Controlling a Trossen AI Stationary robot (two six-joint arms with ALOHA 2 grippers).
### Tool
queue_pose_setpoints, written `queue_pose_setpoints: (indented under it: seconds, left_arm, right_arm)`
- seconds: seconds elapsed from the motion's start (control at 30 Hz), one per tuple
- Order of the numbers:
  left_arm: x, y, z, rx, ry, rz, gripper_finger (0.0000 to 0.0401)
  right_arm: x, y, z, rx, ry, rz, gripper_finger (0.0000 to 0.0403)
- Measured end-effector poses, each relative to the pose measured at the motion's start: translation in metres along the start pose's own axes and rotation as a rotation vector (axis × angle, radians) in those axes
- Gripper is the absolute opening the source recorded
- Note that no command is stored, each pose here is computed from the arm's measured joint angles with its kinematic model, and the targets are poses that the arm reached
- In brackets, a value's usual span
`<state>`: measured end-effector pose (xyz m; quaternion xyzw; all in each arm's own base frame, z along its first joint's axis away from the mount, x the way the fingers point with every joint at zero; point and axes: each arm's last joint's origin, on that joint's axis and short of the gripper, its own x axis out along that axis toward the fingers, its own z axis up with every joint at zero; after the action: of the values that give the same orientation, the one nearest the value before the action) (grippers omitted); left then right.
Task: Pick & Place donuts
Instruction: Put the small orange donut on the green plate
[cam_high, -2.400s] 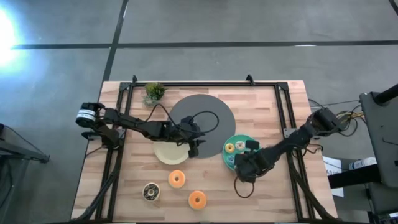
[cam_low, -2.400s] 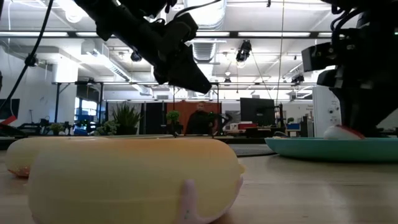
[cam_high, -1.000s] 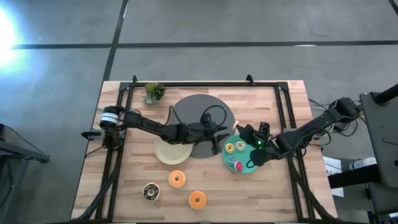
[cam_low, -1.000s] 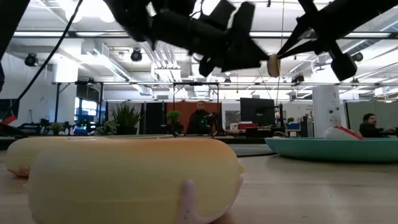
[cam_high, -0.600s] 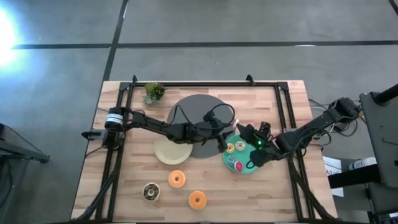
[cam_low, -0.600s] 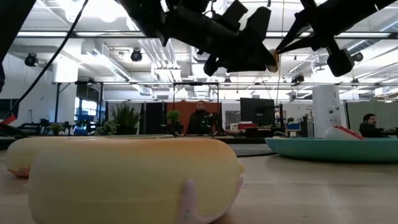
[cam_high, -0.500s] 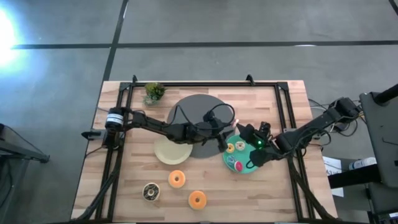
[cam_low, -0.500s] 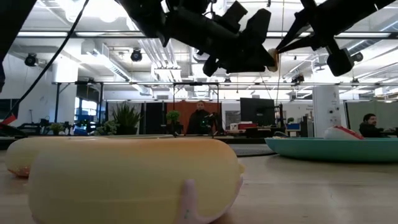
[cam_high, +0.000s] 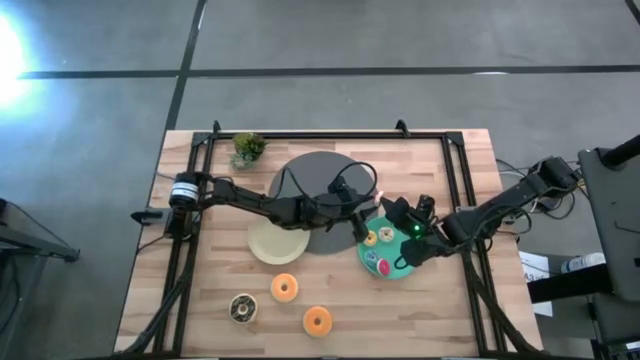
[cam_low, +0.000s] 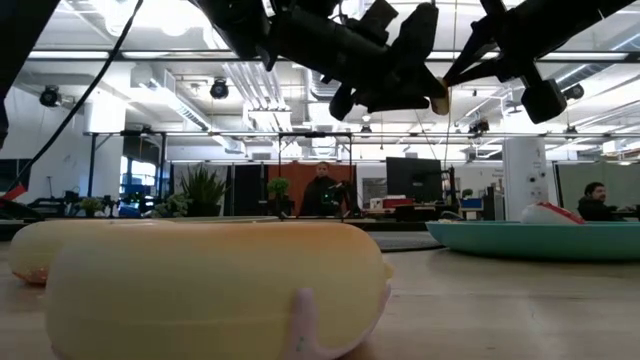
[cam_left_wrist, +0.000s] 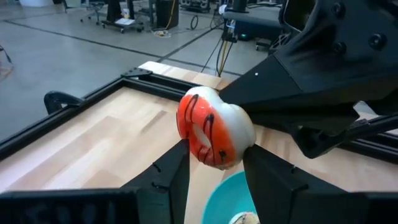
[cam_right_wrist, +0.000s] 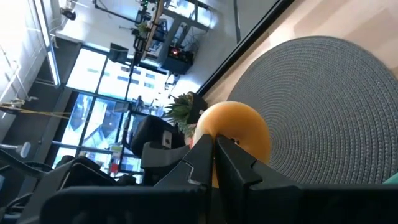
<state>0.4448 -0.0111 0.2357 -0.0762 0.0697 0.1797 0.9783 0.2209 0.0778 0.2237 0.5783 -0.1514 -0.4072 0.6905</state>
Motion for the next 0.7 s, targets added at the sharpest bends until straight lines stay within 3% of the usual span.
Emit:
queue_pose_setpoints:
  seconds: [0.47, 0.7]
  left_arm:
    - [-0.0008, -0.0011, -0.0039, -0.043, 0.034, -0.007, 0.0124]
    - [-0.0007, -0.001, -0.0041, -0.042, 0.035, -0.007, 0.0166]
  right_arm:
    - [0.0023, -0.0006, 0.001, -0.018, -0.002, -0.01, 0.0009]
    - [0.0022, -0.0006, 0.0009, -0.014, -0.003, -0.009, 0.0008]
